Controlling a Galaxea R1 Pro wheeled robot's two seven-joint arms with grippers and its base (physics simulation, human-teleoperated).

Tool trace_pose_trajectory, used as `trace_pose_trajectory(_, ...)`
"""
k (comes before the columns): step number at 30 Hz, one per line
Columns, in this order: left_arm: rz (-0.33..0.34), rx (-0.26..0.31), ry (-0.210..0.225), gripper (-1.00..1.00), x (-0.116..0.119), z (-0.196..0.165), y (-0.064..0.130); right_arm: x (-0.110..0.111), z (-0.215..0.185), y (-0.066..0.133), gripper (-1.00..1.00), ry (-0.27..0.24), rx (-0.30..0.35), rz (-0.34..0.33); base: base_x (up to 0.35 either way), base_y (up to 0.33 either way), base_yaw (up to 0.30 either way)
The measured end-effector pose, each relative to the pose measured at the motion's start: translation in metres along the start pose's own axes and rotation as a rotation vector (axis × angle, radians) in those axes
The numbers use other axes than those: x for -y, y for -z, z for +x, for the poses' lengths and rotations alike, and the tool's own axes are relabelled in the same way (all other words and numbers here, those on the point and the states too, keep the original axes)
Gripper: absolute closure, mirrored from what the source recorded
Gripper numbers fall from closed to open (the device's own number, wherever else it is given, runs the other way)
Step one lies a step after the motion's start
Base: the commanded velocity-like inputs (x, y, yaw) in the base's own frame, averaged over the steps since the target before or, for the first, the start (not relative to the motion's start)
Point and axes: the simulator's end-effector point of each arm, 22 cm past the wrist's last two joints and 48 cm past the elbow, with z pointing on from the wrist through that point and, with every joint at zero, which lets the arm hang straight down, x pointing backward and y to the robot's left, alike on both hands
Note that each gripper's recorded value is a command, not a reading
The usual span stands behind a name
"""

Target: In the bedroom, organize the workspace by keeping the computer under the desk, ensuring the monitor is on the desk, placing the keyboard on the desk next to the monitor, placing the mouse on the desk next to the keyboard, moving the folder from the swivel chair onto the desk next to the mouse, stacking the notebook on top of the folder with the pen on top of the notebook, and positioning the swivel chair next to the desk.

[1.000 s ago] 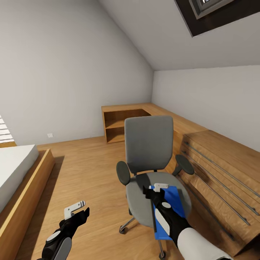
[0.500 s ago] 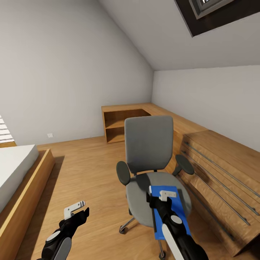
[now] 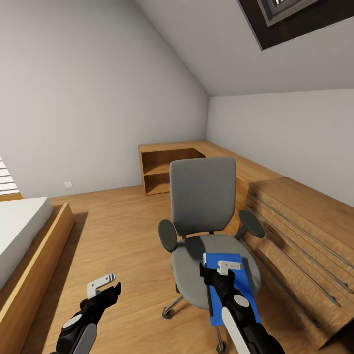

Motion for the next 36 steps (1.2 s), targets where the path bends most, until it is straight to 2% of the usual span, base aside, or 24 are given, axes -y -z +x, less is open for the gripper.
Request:
trace_pose_trajectory(11,0.001,0.004,0.001,-1.0,0.0,-0.002,0.001,0.003,-0.001,0.0,-1.0,-0.007,0.003,0.006,-0.258,0.185,-0.258)
trace_pose_trajectory(18,0.001,0.005,0.001,-1.0,0.0,-0.002,0.001,0.003,-0.003,0.0,-1.0,-0.006,0.007,0.006,-0.267,0.218,-0.087)
trace_pose_trajectory(30,0.005,0.022,0.012,-1.0,0.002,-0.01,0.003,0.003,-0.003,0.001,-1.0,-0.01,0.007,0.006,-0.023,0.047,-0.049)
trace_pose_trajectory(33,0.006,0.029,0.016,-1.0,0.001,-0.009,0.001,0.007,0.003,-0.002,-1.0,-0.032,0.002,0.01,0.0,0.001,-0.231)
trace_pose_trajectory(36,0.004,0.032,0.018,-1.0,-0.001,-0.005,-0.001,0.015,0.01,-0.005,-1.0,-0.075,-0.006,0.018,0.0,0.0,-0.253)
